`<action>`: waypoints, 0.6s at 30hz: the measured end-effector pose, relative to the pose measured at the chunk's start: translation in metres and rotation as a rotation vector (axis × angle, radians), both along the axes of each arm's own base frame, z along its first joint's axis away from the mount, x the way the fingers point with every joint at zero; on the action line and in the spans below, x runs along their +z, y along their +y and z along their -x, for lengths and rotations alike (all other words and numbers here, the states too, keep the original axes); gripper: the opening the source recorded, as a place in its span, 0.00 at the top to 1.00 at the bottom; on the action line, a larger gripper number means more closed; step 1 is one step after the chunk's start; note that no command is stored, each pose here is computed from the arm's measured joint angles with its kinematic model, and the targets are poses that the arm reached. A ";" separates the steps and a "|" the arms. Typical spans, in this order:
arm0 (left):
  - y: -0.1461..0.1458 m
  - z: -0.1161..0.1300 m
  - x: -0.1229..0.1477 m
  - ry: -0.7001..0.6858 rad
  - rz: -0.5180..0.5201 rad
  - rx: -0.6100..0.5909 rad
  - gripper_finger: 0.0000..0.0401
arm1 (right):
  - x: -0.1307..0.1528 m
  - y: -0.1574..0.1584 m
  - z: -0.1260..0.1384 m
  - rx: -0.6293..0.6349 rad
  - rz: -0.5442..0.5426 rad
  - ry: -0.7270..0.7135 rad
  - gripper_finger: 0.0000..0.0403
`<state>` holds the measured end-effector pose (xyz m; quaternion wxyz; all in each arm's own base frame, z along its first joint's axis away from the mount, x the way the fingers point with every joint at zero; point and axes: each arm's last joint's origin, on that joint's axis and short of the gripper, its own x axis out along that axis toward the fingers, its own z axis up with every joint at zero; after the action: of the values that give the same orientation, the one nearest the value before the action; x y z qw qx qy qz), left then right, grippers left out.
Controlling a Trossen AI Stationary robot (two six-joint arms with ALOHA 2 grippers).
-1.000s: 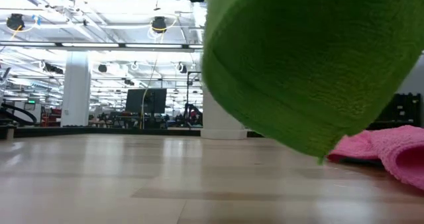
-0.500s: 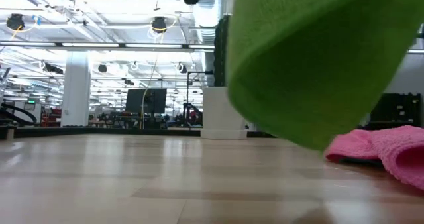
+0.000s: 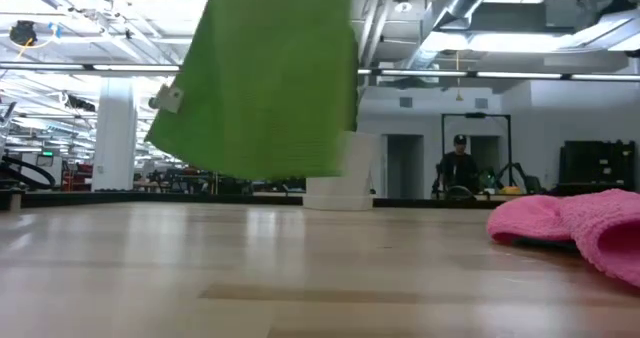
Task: Fold microfiber towels
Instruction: Fold the green microfiber cloth
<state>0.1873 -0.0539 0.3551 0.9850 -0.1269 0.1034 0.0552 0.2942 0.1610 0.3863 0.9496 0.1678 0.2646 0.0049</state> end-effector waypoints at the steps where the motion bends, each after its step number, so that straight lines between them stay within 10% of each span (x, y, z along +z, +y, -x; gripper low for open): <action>1: 0.002 0.005 0.002 -0.009 -0.001 0.018 1.00 | -0.002 -0.005 -0.007 -0.026 0.003 -0.001 0.92; 18: -0.021 -0.004 -0.048 0.396 0.011 -0.020 1.00 | -0.065 0.013 -0.045 -0.002 0.121 0.186 0.88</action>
<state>0.1914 -0.0753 0.3074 0.9452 -0.1180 0.2968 0.0685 0.3389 0.1738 0.3211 0.9294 0.1104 0.3512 -0.0276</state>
